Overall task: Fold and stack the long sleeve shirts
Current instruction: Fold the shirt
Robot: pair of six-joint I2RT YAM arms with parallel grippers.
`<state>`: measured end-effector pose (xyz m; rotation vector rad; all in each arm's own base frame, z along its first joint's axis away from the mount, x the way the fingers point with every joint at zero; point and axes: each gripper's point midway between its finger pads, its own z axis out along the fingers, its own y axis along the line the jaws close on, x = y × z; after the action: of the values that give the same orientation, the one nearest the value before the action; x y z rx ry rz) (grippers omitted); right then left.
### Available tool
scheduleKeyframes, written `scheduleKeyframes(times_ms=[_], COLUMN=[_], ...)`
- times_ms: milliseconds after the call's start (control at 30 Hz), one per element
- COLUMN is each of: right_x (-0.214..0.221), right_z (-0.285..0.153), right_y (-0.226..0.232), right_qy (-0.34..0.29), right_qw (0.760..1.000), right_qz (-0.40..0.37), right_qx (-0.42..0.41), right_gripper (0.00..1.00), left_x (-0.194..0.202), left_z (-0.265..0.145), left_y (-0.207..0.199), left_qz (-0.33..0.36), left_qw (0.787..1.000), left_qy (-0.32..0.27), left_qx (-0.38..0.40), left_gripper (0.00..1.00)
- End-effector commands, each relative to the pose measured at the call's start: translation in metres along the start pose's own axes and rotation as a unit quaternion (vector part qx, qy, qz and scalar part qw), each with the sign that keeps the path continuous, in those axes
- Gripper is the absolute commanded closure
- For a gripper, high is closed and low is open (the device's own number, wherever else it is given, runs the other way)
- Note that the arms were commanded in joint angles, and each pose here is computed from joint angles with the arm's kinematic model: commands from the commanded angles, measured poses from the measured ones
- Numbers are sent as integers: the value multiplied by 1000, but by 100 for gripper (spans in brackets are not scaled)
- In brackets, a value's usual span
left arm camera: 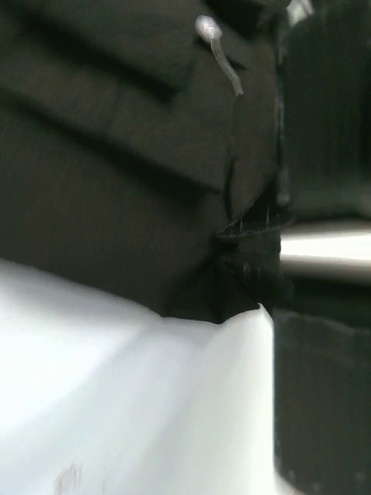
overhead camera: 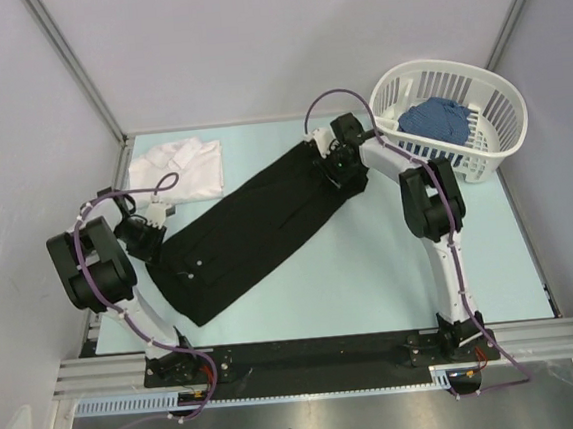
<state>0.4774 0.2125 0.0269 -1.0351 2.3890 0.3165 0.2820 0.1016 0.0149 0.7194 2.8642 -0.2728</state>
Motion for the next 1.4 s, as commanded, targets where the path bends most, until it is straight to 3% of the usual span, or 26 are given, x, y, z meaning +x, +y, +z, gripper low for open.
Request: scheduleKeyframes(times_ms=[0,67,200,300,367,567,767,967,1067,1100,1200,1267,1367], right_x=[-57,-57,-60,-33,-10,9,23,22,-5,-14,-18,-35,-56], right_z=[-29,-59,-134,-127,-112,-74,-47,-10,-7,0,15,14,20], right_y=[-38,-38,9,47,65,37,-11,-40,-58,-63,-74,-91,-112], right_qy=[-73,-98,-163,-146,-120,-120,-111,-102,-131,-136,-134,-148,-162], right_qw=[997,995,976,954,945,931,925,931,932,934,941,941,942], right_qz=[-18,30,116,217,267,341,361,345,331,323,297,280,247], right_qx=[36,8,-81,-143,-144,-57,38,67,72,72,92,122,158], right_gripper=[55,53,49,48,47,45,45,46,54,65,83,87,85], left_x=[16,-4,-48,-67,-68,-85,-84,-74,-71,-70,-68,-66,-63], left_z=[-11,-25,-62,-71,-68,-77,-83,-72,-68,-67,-66,-65,-61], left_y=[-48,-57,-55,-43,-36,-34,-36,-35,-32,-32,-32,-32,-35], left_qz=[-15,-6,0,11,18,31,34,31,28,28,29,32,43], left_qw=[996,993,986,982,985,984,983,986,988,988,988,989,989], left_qy=[7,-44,-146,-182,-169,-174,-178,-162,-152,-150,-148,-146,-142], left_qx=[90,108,83,52,38,35,23,17,14,14,14,14,19], left_gripper=[68,57,48,44,43,44,43,43,43,43,43,44,46])
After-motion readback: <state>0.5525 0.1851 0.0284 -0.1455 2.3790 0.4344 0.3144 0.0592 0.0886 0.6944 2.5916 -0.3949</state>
